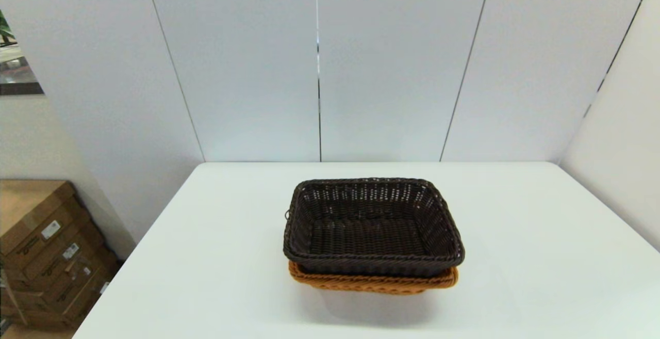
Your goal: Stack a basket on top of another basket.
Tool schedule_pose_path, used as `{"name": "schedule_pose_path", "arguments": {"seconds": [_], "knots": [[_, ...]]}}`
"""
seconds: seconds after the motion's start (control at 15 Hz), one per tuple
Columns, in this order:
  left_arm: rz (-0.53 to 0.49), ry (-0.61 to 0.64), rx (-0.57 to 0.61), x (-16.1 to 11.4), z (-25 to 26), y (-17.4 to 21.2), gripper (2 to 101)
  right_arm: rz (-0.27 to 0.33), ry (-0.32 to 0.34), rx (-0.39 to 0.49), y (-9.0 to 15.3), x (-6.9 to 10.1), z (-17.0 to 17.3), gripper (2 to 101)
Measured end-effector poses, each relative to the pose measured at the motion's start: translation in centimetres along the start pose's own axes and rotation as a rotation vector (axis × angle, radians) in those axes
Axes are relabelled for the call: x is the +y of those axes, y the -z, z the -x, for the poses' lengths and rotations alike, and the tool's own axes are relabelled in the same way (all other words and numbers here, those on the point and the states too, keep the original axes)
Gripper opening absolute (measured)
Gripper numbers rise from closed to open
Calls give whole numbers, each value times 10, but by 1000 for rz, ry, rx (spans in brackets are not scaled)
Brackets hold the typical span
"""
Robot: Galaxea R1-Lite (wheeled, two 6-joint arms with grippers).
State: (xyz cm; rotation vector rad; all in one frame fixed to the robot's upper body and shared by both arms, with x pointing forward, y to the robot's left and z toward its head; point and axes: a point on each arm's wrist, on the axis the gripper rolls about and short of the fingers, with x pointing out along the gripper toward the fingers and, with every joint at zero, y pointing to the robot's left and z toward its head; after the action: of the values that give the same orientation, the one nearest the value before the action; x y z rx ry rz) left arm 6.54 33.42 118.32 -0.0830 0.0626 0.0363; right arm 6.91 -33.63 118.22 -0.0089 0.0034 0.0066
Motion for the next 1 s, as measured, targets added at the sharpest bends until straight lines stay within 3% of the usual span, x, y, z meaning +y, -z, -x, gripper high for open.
{"name": "schedule_pose_path", "arguments": {"seconds": [1.0], "knots": [[-1,0,0,0,0,0,979,-5,6,0,0,0,0,971]]}}
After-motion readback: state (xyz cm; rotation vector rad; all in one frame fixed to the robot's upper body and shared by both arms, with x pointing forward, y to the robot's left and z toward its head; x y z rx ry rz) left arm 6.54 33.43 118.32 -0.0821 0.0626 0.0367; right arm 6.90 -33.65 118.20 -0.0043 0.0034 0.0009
